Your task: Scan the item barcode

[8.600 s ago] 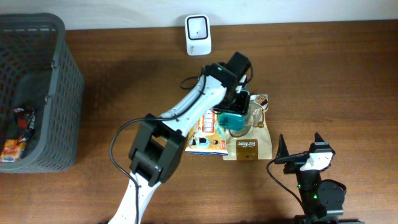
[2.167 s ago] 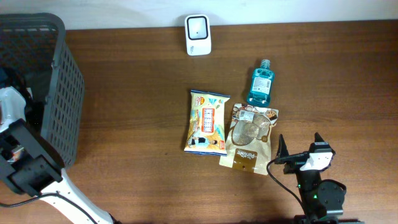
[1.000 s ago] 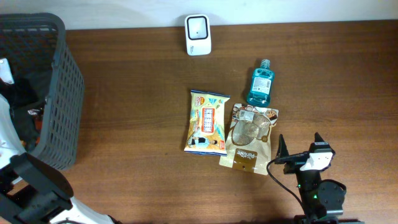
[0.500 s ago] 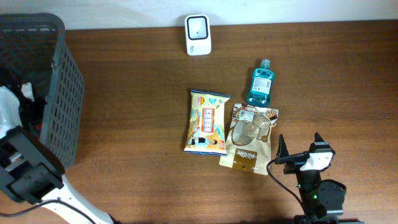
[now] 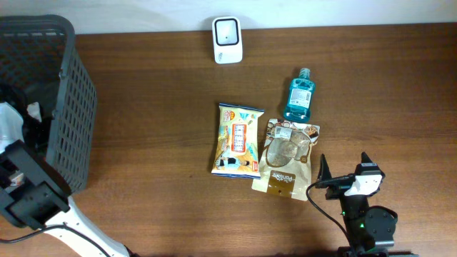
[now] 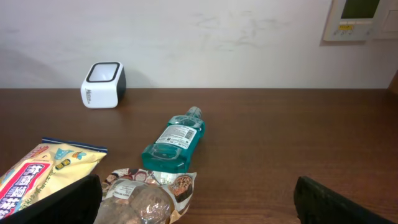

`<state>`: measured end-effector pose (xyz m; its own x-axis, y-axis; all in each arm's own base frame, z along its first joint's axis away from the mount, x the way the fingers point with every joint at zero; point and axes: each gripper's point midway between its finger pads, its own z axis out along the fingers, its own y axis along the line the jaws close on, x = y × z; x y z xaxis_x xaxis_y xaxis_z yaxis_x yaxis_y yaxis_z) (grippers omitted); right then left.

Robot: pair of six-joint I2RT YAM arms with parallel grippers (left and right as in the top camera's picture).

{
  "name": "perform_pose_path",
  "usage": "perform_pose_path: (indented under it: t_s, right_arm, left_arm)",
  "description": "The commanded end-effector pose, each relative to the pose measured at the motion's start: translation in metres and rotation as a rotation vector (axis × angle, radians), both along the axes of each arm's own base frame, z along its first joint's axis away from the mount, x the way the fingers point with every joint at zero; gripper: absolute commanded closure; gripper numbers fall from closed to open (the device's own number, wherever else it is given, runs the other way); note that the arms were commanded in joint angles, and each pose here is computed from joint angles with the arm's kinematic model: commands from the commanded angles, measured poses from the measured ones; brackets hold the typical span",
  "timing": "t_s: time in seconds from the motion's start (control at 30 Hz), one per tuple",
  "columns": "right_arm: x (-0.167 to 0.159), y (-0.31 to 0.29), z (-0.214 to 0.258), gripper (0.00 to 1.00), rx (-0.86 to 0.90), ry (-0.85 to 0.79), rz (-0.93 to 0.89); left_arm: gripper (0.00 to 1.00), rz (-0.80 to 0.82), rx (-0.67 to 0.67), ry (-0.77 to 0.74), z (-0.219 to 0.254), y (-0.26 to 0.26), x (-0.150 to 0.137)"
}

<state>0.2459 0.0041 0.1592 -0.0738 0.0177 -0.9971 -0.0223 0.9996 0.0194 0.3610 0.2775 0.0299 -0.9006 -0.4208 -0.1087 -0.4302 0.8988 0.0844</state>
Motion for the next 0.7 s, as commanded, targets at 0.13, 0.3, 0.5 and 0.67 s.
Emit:
perform_pose_path:
  t_s: [0.13,0.3,0.5,0.67]
  right_arm:
    - [0.0,0.0,-0.003,0.02,-0.007,0.004,-0.003]
    - [0.0,0.0,-0.003,0.02,-0.006,0.004,-0.003]
    - [0.0,0.0,-0.003,0.02,-0.006,0.003,-0.003]
    - [0.0,0.0,-0.003,0.02,-0.007,0.003,-0.003]
  left_arm:
    - [0.55,0.002,-0.066,0.053,-0.035,-0.006,-0.007]
    - [0.73,0.003,-0.067,0.053,-0.035,-0.006,-0.007]
    - [0.79,0.003,-0.059,0.043,-0.029,-0.004,-0.004]
    - [0.89,0.012,-0.039,0.014,-0.008,0.002,0.004]
